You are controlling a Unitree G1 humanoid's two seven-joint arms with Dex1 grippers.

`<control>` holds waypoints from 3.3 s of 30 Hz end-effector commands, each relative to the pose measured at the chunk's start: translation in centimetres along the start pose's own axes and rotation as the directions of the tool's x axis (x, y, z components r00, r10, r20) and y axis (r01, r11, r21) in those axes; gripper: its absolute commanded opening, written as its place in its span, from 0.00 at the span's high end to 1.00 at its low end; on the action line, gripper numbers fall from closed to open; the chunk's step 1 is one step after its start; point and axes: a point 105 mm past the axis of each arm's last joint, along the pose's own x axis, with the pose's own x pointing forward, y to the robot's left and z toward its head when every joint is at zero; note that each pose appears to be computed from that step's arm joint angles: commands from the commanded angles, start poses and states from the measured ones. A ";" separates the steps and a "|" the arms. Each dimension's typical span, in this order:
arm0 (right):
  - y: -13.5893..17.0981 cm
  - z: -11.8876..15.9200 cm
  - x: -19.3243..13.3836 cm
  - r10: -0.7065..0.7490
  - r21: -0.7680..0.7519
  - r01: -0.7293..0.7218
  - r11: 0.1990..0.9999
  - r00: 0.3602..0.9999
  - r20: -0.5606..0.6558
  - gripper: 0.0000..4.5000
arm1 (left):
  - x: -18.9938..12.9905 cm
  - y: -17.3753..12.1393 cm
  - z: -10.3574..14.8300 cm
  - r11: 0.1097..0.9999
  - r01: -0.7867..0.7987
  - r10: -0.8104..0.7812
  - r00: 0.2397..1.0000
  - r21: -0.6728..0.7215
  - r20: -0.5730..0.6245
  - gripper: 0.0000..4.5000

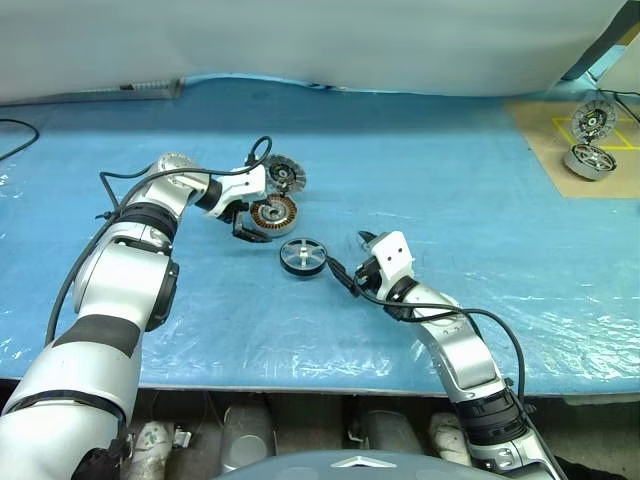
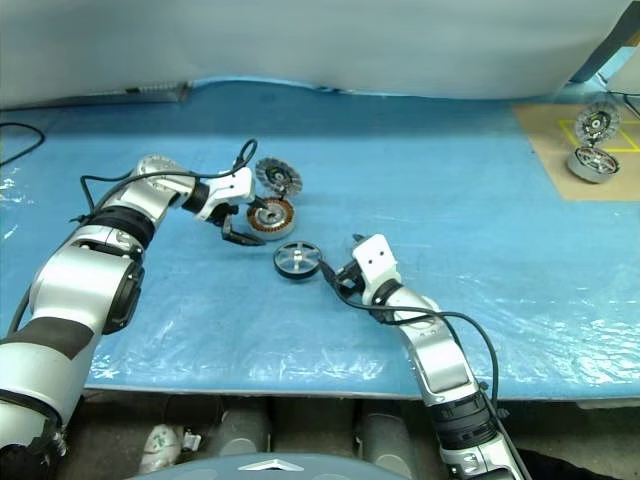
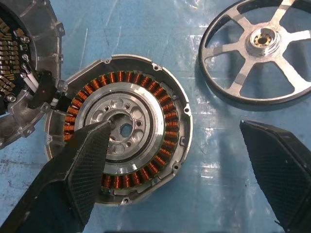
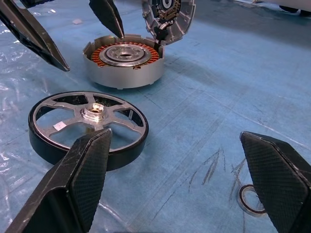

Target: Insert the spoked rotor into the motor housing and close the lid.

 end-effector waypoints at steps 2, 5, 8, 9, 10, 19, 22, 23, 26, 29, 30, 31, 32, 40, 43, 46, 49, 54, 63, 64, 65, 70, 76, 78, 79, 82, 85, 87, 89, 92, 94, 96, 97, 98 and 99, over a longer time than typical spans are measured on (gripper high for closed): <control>0.1 1.8 -0.2 -0.011 -0.020 0.013 1.000 0.997 0.071 0.01 | -0.1 0.0 -0.4 1.000 -0.005 0.005 1.000 0.018 -0.030 0.00; 0.1 1.8 -0.3 -0.016 -0.018 0.018 1.000 0.997 0.071 0.01 | 0.1 -0.1 -0.7 1.000 -0.007 0.008 0.999 0.024 -0.040 0.00; 0.1 1.7 -0.4 -0.021 -0.016 0.022 1.000 0.997 0.070 0.01 | 0.4 -0.2 -0.9 0.999 -0.015 0.017 0.999 0.030 -0.049 0.00; 0.1 1.7 -0.4 -0.022 -0.015 0.023 1.000 0.997 0.070 0.01 | 0.6 -0.1 -0.9 0.999 -0.021 0.022 0.998 0.035 -0.052 0.00; 0.1 1.7 -0.4 -0.023 -0.015 0.024 1.000 0.997 0.069 0.01 | 0.6 -0.1 -0.9 0.999 -0.025 0.027 0.998 0.037 -0.053 0.00; 0.1 1.6 -0.5 -0.028 -0.014 0.029 0.999 0.997 0.066 0.01 | 0.2 0.7 0.7 0.997 -0.052 0.053 0.999 0.061 -0.006 0.00; 0.2 1.5 -0.4 -0.025 -0.012 0.026 1.000 0.998 0.064 0.01 | 0.1 0.9 1.1 0.996 -0.056 0.056 0.998 0.070 0.000 0.00; 0.2 1.5 -0.4 -0.025 -0.012 0.025 1.000 0.998 0.064 0.01 | 0.1 1.0 1.4 0.996 -0.057 0.056 0.998 0.072 0.007 0.00; 0.2 1.5 -0.4 -0.024 -0.011 0.025 1.000 0.998 0.061 0.01 | 0.0 1.2 1.8 0.996 -0.055 0.054 0.998 0.077 0.019 0.00; 0.3 1.4 -0.4 -0.023 -0.008 0.024 1.000 0.998 0.059 0.01 | 0.0 1.1 1.7 0.995 -0.057 0.057 0.998 0.082 0.005 0.00; 0.3 1.3 -0.4 -0.023 -0.007 0.023 1.000 0.998 0.058 0.01 | 0.1 1.1 1.5 0.995 -0.057 0.057 0.998 0.081 -0.001 0.00; 0.4 1.3 -0.4 -0.023 -0.007 0.023 1.000 0.998 0.058 0.01 | 0.3 1.0 1.3 0.995 -0.053 0.054 0.998 0.082 -0.008 0.00; 0.4 1.3 -0.4 -0.023 -0.007 0.024 1.000 0.998 0.058 0.01 | 0.4 0.9 1.2 0.995 -0.050 0.052 0.999 0.082 -0.015 0.00; 0.2 1.2 -0.7 -0.043 -0.004 0.044 0.999 0.998 0.054 0.01 | 1.7 0.4 0.4 0.993 -0.055 0.060 0.997 0.105 -0.052 0.00; 0.1 1.1 -0.8 -0.052 -0.005 0.052 0.999 0.997 0.053 0.01 | 2.0 0.4 0.2 0.992 -0.061 0.069 0.996 0.112 -0.065 0.00; 0.1 1.1 -0.9 -0.060 -0.005 0.060 0.998 0.997 0.052 0.01 | 2.2 0.3 -0.1 0.992 -0.060 0.069 0.994 0.108 -0.081 0.00; 0.0 1.1 -1.0 -0.063 -0.003 0.063 0.998 0.997 0.051 0.01 | 2.3 0.2 -0.4 0.993 -0.058 0.069 0.993 0.105 -0.099 0.00; 0.1 1.1 -1.0 -0.065 -0.002 0.065 0.998 0.997 0.049 0.01 | 2.8 0.1 -1.0 0.990 -0.069 0.085 0.987 0.123 -0.136 0.00; 0.2 1.0 -1.0 -0.064 0.001 0.064 0.998 0.997 0.049 0.00 | 3.1 0.0 -1.6 0.990 -0.066 0.087 0.981 0.123 -0.174 0.13; 0.2 1.0 -0.9 -0.064 0.001 0.064 0.998 0.997 0.048 0.00 | 3.1 0.0 -1.6 0.990 -0.067 0.088 0.981 0.121 -0.175 0.20; 0.2 1.0 -0.9 -0.065 0.001 0.065 0.998 0.997 0.048 0.00 | 3.1 0.0 -1.6 0.991 -0.067 0.088 0.981 0.119 -0.176 0.27; 0.2 1.0 -0.9 -0.063 0.001 0.063 0.998 0.997 0.047 0.00 | 2.8 0.0 -1.8 0.993 -0.062 0.080 0.980 0.105 -0.180 0.50; 0.3 1.0 -0.7 -0.054 0.002 0.054 0.999 0.997 0.049 0.00 | 2.2 -0.2 -2.2 0.995 -0.043 0.059 0.980 0.090 -0.188 0.50; 0.4 1.0 -0.6 -0.048 0.002 0.048 0.999 0.998 0.050 0.00 | 2.0 0.1 -2.0 0.994 -0.052 0.070 0.980 0.100 -0.188 0.50; 0.4 1.0 -0.6 -0.046 0.003 0.046 0.999 0.998 0.050 0.00 | 1.9 0.2 -1.8 0.993 -0.059 0.077 0.980 0.101 -0.182 0.50; 0.5 1.1 -0.4 -0.038 0.002 0.038 0.999 0.998 0.052 0.00 | 1.8 0.8 -0.9 0.990 -0.077 0.096 0.981 0.121 -0.166 0.51; 0.5 1.1 -0.3 -0.036 0.003 0.036 0.999 0.998 0.053 0.00 | 1.8 1.4 0.4 0.987 -0.095 0.112 0.984 0.127 -0.137 0.51; 0.4 1.1 -0.3 -0.036 0.003 0.036 0.999 0.998 0.053 0.00 | 1.9 1.8 1.2 0.985 -0.115 0.131 0.984 0.129 -0.124 0.52; 0.4 1.1 -0.3 -0.039 0.003 0.038 0.999 0.998 0.054 0.00 | 2.0 2.3 1.7 0.979 -0.139 0.159 0.978 0.146 -0.137 0.52; 0.2 1.0 -0.5 -0.050 0.004 0.050 0.999 0.997 0.052 0.00 | 2.2 2.9 3.0 0.975 -0.158 0.178 0.976 0.156 -0.126 0.52; 0.1 1.0 -0.7 -0.057 0.006 0.057 0.998 0.997 0.051 0.00 | 2.5 3.0 3.9 0.975 -0.161 0.179 0.978 0.153 -0.110 0.52; 0.0 0.9 -0.8 -0.062 0.006 0.062 0.998 0.997 0.049 0.00 | 2.8 3.0 4.4 0.976 -0.153 0.170 0.980 0.156 -0.107 0.52; 0.0 0.9 -0.8 -0.064 0.006 0.064 0.998 0.997 0.048 0.00 | 3.0 3.0 4.7 0.976 -0.149 0.167 0.980 0.158 -0.105 0.52; -0.1 0.9 -0.9 -0.067 0.006 0.067 0.998 0.997 0.048 0.00 | 3.3 2.9 5.0 0.976 -0.143 0.161 0.981 0.161 -0.104 0.52; -0.1 0.9 -0.9 -0.069 0.006 0.069 0.998 0.996 0.048 0.00 | 3.5 2.9 5.3 0.977 -0.139 0.157 0.982 0.163 -0.103 0.52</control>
